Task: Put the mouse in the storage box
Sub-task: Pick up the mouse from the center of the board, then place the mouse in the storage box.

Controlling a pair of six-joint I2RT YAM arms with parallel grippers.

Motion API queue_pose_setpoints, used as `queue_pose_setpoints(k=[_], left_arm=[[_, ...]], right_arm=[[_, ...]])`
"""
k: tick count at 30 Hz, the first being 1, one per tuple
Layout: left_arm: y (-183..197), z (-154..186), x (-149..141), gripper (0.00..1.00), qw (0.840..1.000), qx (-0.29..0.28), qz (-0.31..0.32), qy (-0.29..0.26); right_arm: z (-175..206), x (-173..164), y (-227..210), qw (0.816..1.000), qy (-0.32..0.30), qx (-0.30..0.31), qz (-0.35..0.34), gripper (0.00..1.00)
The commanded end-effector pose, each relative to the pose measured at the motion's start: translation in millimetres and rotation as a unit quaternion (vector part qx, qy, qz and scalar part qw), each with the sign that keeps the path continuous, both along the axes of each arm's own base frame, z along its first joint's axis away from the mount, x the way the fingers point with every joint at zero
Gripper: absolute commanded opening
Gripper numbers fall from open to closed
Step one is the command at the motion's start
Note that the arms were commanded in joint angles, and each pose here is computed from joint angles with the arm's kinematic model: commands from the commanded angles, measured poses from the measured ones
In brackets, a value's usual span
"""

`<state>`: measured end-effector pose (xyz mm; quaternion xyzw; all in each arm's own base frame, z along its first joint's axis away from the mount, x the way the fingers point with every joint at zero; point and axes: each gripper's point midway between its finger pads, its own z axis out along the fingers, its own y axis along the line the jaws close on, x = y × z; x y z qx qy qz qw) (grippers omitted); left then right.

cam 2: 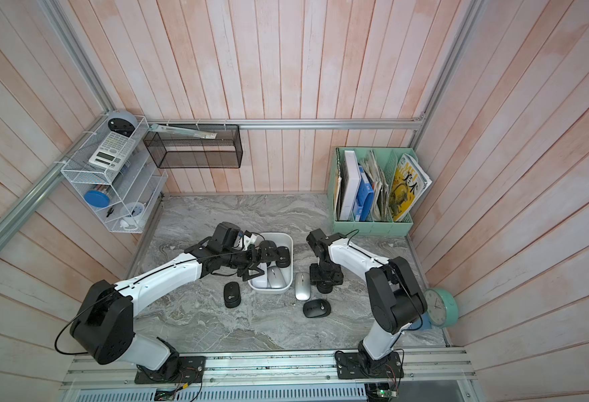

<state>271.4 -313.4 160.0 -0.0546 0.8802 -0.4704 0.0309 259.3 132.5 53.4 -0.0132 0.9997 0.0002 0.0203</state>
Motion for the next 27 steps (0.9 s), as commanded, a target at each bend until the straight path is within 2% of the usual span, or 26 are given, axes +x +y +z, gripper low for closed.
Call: queue_pose_setpoints(k=[1,7,13,19,27], left_arm=[[-28,8,1,1.00,1.000,-0.019,-0.013,-0.014],[-50,1,0,1.00,1.000,-0.022,-0.009,-0.011],[-38,7,9,1.00,1.000,-0.015,0.004,-0.023],[23,15,39,1.00,0.997,-0.005,0.069,-0.030],[104,8,52,1.00,0.990,0.026,0.137,-0.020]], right_arm=[[32,10,1,0.999,-0.036,0.009,-0.010,0.47],[65,13,15,0.997,-0.064,0.045,-0.009,0.46],[85,14,37,0.995,-0.078,0.058,0.017,0.45],[92,25,83,0.992,-0.084,0.076,0.062,0.45],[94,60,150,0.985,-0.084,0.107,0.110,0.45]])
